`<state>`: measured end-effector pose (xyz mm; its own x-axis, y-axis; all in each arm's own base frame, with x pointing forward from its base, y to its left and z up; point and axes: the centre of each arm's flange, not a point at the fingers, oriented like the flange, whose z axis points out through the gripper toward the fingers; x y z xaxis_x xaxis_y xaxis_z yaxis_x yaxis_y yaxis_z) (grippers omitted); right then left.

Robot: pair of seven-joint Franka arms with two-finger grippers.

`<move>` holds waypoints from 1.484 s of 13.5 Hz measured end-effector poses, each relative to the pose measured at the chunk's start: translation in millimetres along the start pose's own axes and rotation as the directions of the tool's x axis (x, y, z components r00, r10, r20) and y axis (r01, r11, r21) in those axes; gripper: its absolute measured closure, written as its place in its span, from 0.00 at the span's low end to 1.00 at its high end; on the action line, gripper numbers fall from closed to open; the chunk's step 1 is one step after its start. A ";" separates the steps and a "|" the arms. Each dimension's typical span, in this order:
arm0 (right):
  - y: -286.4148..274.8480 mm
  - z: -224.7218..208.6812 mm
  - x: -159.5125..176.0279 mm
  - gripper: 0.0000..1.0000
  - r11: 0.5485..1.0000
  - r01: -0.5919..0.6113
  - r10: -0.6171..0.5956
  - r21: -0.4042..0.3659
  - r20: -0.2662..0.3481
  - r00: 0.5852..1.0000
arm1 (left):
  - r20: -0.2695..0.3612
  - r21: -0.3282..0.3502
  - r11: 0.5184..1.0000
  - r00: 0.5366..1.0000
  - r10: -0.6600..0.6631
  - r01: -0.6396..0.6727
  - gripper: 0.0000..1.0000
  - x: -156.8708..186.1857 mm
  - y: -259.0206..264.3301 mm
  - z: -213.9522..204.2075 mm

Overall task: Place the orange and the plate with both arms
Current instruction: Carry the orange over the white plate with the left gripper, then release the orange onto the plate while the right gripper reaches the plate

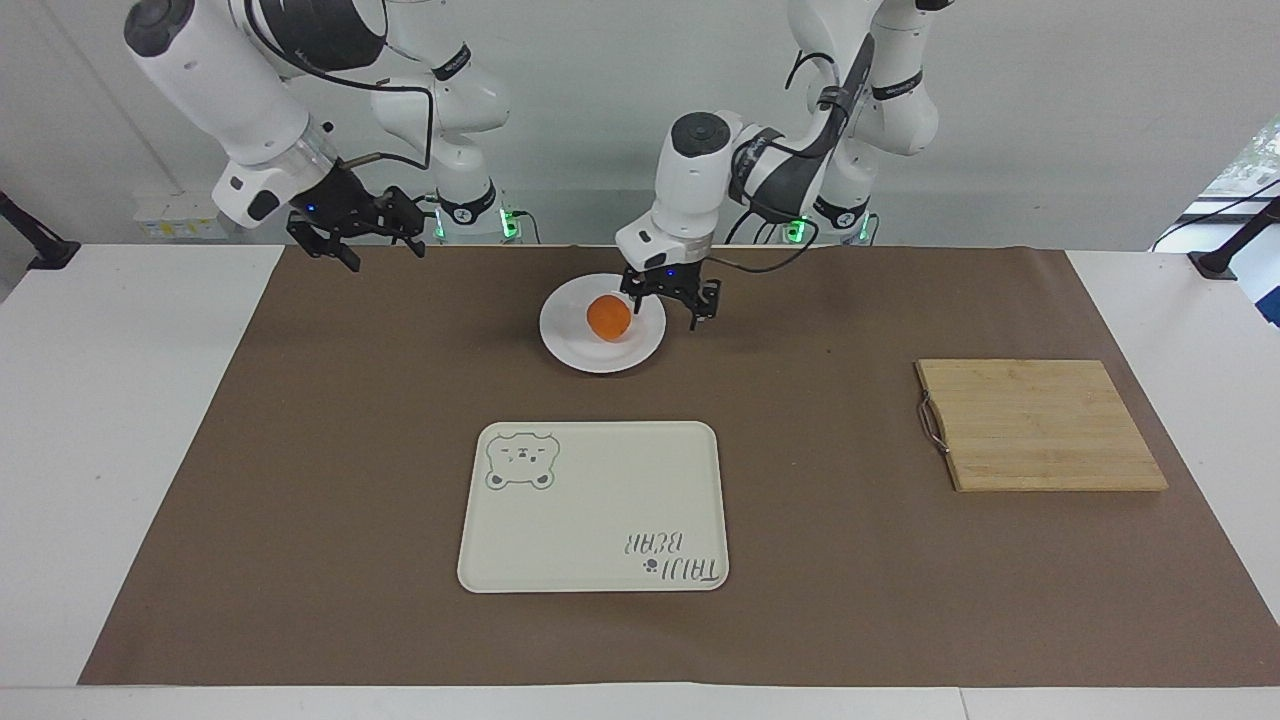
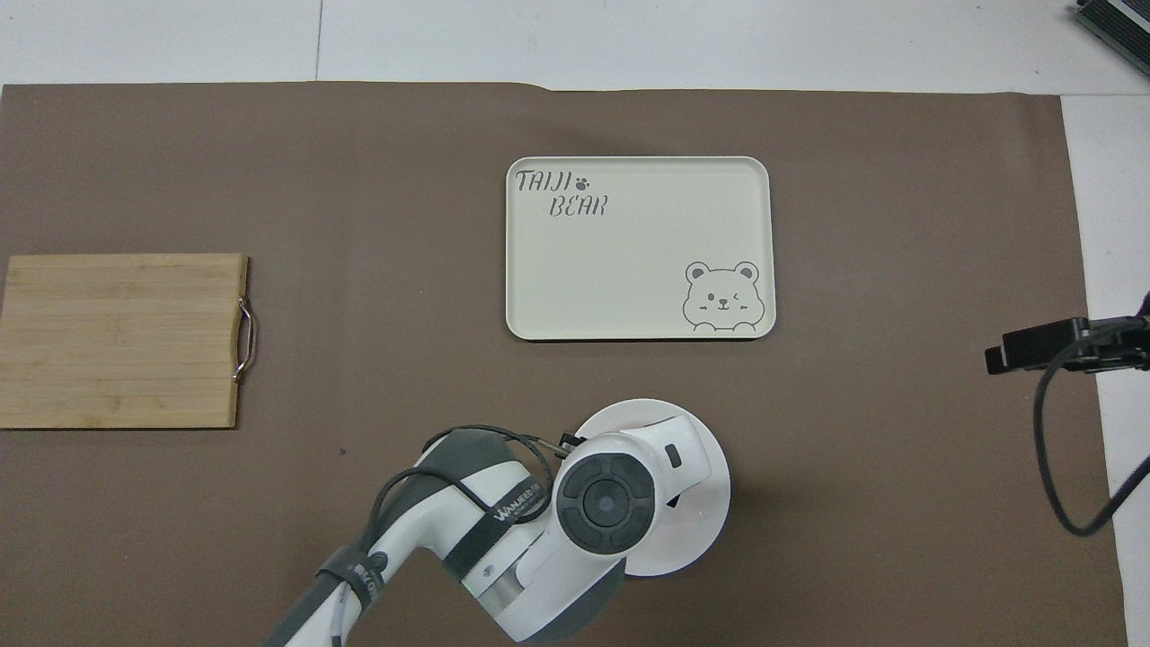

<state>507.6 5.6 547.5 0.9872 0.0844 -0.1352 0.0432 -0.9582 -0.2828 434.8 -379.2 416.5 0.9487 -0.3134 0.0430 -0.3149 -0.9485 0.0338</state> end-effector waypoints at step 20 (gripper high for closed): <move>-60.3 290.5 -30.2 0.00 0.980 0.081 -0.081 0.184 -0.006 0.997 | -0.024 0.051 0.993 0.995 -0.102 0.103 0.00 30.5 -299.6 -239.4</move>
<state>430.7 140.2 292.8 0.9813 0.1603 -0.1062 0.0940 -0.8817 -0.4624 550.9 -93.7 646.7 0.9747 -0.2142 0.0637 -0.2138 -0.9768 -0.0129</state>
